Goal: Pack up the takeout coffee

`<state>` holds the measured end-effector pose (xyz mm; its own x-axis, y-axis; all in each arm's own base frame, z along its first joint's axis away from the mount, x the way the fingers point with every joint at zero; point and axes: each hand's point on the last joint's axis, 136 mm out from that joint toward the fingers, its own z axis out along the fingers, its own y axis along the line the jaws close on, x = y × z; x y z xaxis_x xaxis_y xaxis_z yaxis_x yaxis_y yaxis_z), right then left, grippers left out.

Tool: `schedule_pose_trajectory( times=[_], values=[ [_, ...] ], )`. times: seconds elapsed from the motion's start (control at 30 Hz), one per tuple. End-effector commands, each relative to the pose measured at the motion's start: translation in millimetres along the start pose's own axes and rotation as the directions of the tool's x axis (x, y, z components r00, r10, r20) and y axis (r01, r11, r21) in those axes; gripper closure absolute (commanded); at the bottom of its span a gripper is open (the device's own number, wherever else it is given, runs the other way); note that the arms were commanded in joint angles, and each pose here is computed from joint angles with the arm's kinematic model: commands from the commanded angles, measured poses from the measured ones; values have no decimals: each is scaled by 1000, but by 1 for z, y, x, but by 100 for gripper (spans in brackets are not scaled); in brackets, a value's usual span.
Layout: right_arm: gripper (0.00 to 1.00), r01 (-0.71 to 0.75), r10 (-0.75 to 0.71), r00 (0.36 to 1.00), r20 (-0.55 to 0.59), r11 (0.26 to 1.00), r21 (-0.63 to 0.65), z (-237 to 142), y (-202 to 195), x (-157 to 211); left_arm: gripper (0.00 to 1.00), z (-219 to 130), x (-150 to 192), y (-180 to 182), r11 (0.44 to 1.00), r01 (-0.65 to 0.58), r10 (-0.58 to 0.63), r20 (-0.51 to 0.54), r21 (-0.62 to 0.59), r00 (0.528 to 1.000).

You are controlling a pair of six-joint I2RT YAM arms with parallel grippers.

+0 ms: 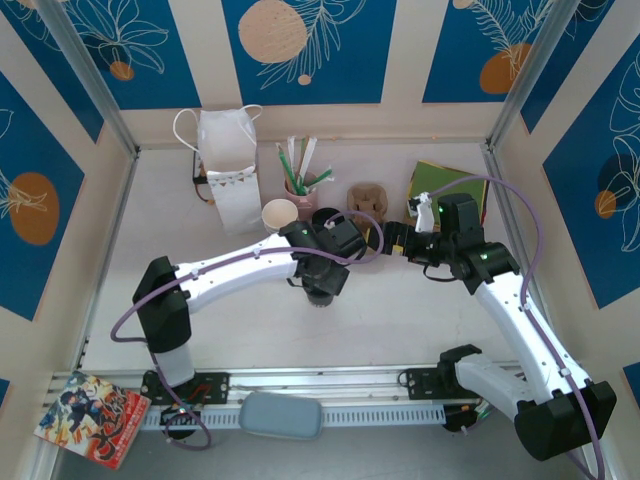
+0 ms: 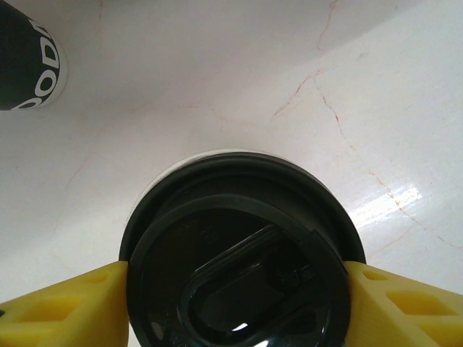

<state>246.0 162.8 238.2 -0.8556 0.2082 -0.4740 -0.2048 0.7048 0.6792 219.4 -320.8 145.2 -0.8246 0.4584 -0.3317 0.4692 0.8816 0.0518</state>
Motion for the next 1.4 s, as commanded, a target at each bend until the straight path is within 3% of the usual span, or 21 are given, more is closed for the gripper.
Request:
schedule_pose_trajectory(
  times=[0.0,0.4,0.67,0.9,1.13,1.37],
  values=[
    [1,-14,14,1000,-15,1000,-15,1,0,4,32,1,3,-1,999,-28,28,-9,-21,1000],
    [1,-14,14,1000,-17,1000,-14,0,-1,5,17,-8,0,0,1000,-15,15,11,-15,1000],
    [1,-17,16,1000,-17,1000,-18,0,0,5,17,-16,-4,-1,1000,8,-8,29,2,1000],
    [1,-32,31,999,-38,999,-24,4,-1,8,16,-43,-15,7,994,93,-98,118,51,988],
    [12,-38,35,995,-90,998,-42,16,4,17,18,-47,-7,27,950,258,-280,118,174,953],
    [31,-25,20,983,-180,999,-29,40,8,36,28,-33,9,46,843,423,-469,66,333,881]
  ],
)
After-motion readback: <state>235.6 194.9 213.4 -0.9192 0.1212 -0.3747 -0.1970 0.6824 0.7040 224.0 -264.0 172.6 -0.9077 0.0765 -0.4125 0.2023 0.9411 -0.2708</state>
